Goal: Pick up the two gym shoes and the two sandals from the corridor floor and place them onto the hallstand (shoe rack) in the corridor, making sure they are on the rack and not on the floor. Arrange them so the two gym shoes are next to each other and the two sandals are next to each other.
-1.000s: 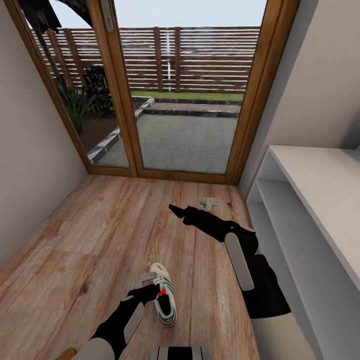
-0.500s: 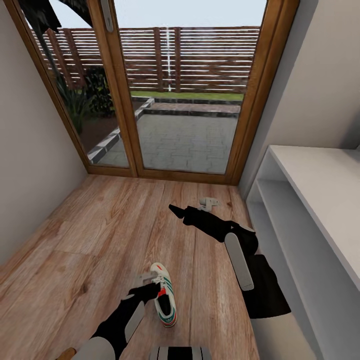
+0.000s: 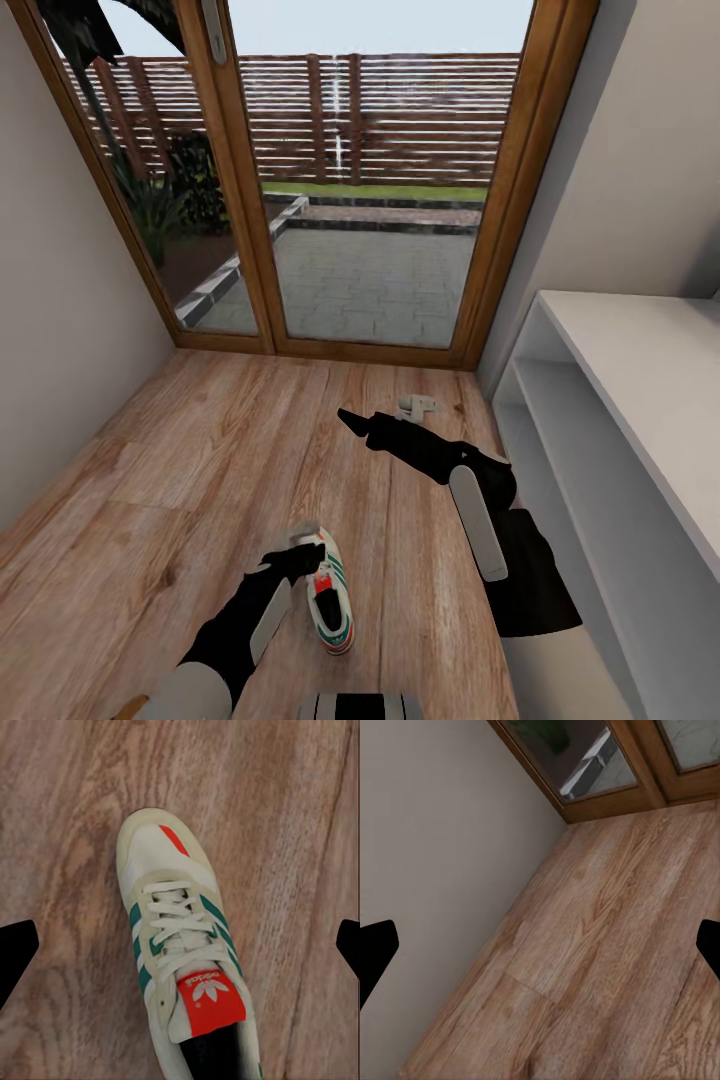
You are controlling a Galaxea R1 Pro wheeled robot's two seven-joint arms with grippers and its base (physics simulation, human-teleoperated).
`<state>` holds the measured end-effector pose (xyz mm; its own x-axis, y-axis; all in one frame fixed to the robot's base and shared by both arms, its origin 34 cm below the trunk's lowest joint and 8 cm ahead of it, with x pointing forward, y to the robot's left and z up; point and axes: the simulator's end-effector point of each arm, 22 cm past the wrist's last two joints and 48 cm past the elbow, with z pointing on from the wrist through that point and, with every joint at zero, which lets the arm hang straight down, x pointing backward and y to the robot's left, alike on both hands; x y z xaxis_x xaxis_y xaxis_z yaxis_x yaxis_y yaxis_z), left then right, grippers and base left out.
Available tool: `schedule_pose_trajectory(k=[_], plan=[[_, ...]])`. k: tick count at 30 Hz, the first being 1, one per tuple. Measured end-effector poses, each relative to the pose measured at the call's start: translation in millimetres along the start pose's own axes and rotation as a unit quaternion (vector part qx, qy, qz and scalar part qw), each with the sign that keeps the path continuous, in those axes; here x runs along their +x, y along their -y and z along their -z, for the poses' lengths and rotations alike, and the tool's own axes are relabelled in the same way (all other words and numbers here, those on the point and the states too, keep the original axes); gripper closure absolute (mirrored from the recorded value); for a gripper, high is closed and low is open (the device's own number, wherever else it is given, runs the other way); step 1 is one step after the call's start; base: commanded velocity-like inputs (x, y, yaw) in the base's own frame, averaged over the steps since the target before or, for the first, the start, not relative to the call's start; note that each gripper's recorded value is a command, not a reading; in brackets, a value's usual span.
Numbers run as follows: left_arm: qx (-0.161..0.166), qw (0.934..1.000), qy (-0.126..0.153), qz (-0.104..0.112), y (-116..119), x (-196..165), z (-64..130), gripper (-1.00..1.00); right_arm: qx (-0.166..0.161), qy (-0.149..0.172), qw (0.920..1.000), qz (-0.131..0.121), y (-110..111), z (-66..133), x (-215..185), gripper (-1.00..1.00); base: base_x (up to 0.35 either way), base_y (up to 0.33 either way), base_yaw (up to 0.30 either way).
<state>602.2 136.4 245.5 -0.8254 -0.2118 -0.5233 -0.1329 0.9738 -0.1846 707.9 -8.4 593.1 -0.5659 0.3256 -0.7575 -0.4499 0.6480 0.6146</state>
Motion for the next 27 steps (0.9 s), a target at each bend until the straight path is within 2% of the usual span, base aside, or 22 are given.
schedule_pose_trajectory(k=[6, 9, 21, 27], plan=[[-0.022, 0.9994, -0.028, 0.003, -12, 26, -0.9, -1.00, 0.000, 0.000, 1.0000, 0.000, 0, 0.0, 0, -1.00, 0.000, 0.000, 0.000], [-0.027, 0.9991, -0.032, 0.003, -15, 33, -1.8, -1.00, 0.000, 0.000, 1.0000, 0.000, 0, -0.1, 0, -1.00, 0.000, 0.000, 0.000], [-0.036, 0.9976, -0.059, 0.006, -25, 65, -17.4, -1.00, 0.011, -0.018, 0.9996, -0.020, 26, -10.8, 26, -1.00, 0.000, 0.000, 0.000], [-0.037, 0.9973, -0.062, 0.007, -26, 69, -20.4, -1.00, 0.014, -0.022, 0.9993, -0.026, 32, -12.7, 32, -1.00, 0.000, 0.000, 0.000]])
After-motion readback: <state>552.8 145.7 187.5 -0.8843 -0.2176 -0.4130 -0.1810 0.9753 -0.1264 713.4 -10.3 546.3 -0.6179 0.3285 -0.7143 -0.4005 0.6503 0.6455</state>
